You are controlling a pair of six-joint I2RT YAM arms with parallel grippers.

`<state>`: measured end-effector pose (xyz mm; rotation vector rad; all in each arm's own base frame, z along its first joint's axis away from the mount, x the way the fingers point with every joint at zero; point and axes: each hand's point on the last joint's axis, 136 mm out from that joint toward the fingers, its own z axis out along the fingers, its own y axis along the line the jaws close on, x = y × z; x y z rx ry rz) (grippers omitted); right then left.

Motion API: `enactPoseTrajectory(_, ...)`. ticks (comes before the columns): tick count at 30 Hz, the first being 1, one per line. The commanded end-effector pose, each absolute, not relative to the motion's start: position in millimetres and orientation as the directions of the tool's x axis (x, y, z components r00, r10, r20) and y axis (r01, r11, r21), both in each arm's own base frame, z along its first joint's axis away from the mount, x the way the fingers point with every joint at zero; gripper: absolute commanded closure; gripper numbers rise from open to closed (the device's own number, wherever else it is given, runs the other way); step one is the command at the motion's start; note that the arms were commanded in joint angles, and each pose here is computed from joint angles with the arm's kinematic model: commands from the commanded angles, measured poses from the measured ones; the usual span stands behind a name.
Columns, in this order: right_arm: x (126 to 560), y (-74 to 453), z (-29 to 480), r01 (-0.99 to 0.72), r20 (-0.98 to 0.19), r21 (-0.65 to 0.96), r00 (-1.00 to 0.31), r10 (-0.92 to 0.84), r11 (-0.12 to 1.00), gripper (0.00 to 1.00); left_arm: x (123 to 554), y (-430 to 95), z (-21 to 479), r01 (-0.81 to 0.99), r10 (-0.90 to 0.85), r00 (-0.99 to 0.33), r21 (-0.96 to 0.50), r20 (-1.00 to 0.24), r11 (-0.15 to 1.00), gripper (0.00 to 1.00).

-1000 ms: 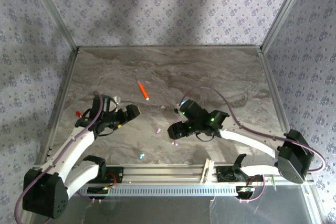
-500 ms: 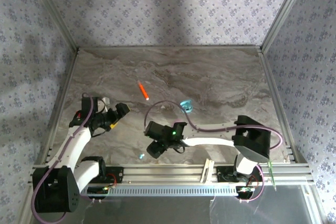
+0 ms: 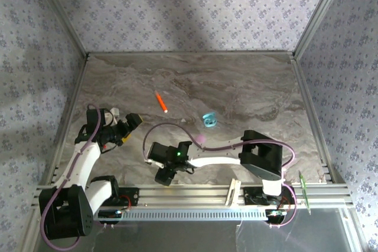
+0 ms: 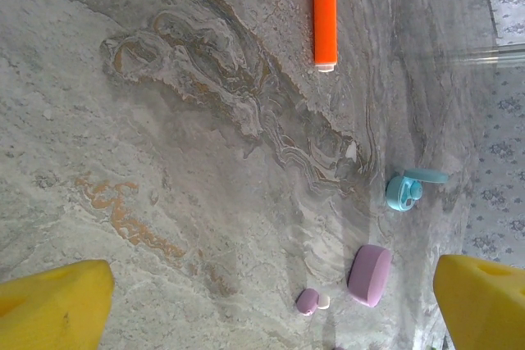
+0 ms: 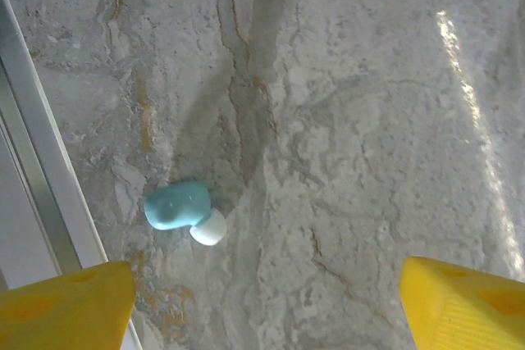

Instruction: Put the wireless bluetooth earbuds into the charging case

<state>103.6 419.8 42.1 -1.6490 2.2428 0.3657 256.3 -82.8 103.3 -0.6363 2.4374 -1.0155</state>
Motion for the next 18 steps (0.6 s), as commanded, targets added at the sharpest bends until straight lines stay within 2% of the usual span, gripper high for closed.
enactPoseTrajectory(1,98.7,426.5,39.1,-0.972,-0.395,0.013,-0.219,-0.892,0.233,0.14,259.2,-82.8,108.8,-0.220,-0.547,-0.808,-0.748,-0.220,0.626,0.00)
enactPoseTrajectory(10,104.8,435.8,28.4,-0.974,-0.376,-0.004,-0.208,-0.903,0.226,0.14,258.9,-82.0,107.6,-0.223,-0.545,-0.809,-0.743,-0.220,0.631,0.00)
enactPoseTrajectory(18,132.6,435.4,24.7,-0.952,-0.358,-0.061,-0.258,-0.897,0.298,0.19,259.6,-81.6,107.7,-0.223,-0.545,-0.809,-0.742,-0.221,0.632,0.00)
